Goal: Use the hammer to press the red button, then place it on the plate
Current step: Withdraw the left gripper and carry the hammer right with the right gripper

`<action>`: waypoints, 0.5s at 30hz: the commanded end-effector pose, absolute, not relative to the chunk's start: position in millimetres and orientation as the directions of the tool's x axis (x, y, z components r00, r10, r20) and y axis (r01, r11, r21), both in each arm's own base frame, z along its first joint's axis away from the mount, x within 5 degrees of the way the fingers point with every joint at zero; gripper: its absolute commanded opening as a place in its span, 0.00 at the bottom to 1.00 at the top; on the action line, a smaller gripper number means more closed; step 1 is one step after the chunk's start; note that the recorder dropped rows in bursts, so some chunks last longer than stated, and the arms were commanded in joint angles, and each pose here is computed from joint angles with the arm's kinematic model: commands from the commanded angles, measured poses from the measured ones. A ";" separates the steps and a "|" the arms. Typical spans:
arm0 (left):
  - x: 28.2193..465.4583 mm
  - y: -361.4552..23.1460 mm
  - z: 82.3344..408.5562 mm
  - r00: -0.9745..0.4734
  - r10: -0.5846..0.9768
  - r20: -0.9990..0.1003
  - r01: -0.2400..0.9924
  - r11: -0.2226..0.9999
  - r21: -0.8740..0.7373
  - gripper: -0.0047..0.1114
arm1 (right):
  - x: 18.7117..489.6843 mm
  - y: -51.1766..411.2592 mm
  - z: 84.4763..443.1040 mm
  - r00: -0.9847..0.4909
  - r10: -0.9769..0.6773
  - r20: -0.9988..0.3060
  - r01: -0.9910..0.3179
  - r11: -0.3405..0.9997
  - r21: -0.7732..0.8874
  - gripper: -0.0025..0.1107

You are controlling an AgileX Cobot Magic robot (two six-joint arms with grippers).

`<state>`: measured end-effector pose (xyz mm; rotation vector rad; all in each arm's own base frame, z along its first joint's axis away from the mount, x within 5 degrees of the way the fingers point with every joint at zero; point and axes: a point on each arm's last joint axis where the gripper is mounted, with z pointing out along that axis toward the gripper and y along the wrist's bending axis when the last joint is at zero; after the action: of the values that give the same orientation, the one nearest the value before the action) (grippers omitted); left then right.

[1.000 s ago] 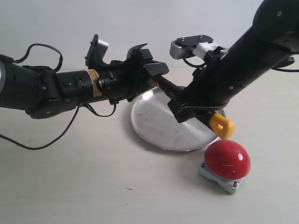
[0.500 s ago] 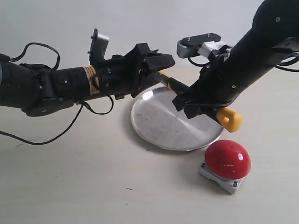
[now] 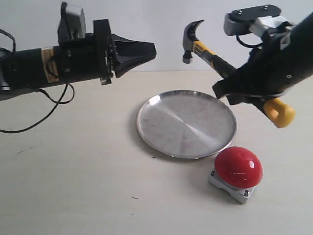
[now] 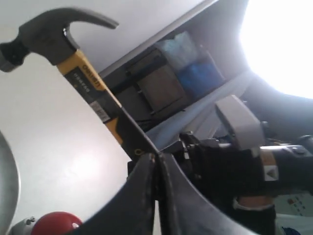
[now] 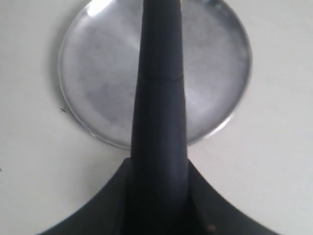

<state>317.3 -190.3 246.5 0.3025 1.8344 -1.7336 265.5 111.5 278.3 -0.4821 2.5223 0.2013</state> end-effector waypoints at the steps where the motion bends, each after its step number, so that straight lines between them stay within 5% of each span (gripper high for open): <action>1: 290.3 -163.1 269.0 -0.758 -0.224 -0.613 0.606 0.107 -0.788 0.04 | 239.2 91.9 287.8 -0.733 -0.238 -0.637 -0.324 0.946 0.019 0.02; 8: 231.9 -113.8 280.3 -0.638 -0.301 -0.709 0.651 0.281 -0.705 0.04 | 181.9 69.6 314.0 -0.656 -0.136 -0.742 -0.283 0.956 0.075 0.02; 15: 165.9 -75.8 278.5 -0.439 -0.325 -0.838 0.562 0.628 -0.538 0.04 | 142.0 53.8 322.5 -0.662 -0.128 -0.738 -0.274 0.958 0.080 0.02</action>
<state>185.2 -90.0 282.5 0.2616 1.7435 -1.2174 150.8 58.7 315.4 -0.2902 2.3401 0.2384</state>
